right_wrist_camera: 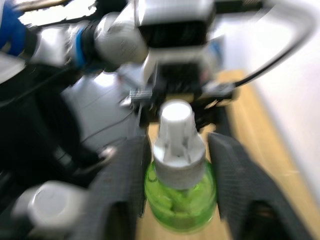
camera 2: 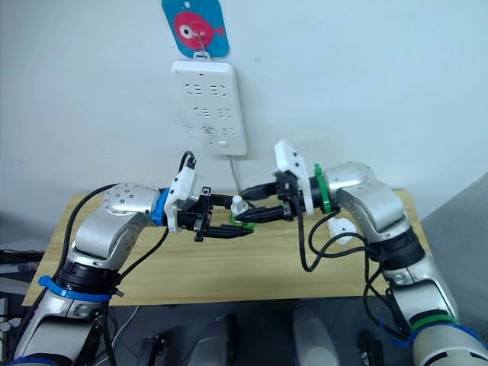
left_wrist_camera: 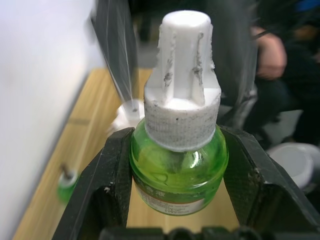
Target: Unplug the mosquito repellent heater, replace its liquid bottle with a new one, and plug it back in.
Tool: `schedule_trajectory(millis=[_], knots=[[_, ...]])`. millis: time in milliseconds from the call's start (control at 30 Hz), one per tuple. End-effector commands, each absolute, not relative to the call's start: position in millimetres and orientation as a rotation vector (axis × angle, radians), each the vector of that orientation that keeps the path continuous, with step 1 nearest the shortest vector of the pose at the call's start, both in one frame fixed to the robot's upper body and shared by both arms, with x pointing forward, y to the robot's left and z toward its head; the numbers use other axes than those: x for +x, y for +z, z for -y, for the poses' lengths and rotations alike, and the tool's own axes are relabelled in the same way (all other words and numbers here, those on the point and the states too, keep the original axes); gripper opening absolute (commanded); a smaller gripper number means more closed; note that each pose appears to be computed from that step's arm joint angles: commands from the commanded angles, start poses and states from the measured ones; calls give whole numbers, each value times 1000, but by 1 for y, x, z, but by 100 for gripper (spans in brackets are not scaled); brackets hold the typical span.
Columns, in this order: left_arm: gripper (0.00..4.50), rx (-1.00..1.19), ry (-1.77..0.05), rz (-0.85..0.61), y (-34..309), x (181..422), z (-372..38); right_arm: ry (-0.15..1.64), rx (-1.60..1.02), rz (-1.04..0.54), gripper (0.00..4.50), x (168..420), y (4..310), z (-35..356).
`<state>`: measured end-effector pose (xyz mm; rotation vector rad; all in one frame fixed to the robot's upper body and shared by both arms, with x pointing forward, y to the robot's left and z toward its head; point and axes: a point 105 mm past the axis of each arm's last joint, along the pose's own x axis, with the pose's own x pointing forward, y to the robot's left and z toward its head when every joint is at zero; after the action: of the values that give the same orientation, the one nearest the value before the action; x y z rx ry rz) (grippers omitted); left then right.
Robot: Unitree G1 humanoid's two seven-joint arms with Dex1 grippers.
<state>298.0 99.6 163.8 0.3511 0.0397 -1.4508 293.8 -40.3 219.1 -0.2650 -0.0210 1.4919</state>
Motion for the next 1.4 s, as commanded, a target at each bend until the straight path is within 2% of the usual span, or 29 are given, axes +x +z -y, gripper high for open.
schedule_trajectory(millis=[33, 67, 233, 433, 667, 767, 933, 1000, 1133, 1267, 1400], knots=[[225, 354, -1380, 4, 166, 304, -102, 1327, -242, 146, 361, 281, 237, 51], [225, 355, -1363, 6, 165, 306, -102, 1294, -221, 152, 392, 275, 234, 50], [225, 368, -1269, 49, 164, 322, -100, 1068, -203, 186, 397, 258, 214, 28], [225, 371, -1257, 80, 165, 329, -93, 873, -186, 175, 397, 278, 200, 12], [225, 376, -1268, 90, 165, 328, -92, 798, -176, 164, 397, 296, 194, 8], [225, 379, -1268, 94, 166, 327, -93, 816, -168, 150, 340, 296, 192, 7], [225, 379, -1283, 88, 165, 324, -95, 936, -156, 130, 158, 288, 190, 3], [225, 378, -1292, 83, 165, 323, -96, 1027, -169, 121, 102, 287, 191, 1], [225, 383, -1341, 64, 164, 318, -97, 1284, -254, 121, 102, 285, 194, -1], [225, 399, -1486, 10, 161, 297, -102, 1660, -415, 93, 102, 286, 206, 5], [225, 418, -1506, 18, 163, 293, -103, 1765, -478, 18, 102, 287, 209, 13]])
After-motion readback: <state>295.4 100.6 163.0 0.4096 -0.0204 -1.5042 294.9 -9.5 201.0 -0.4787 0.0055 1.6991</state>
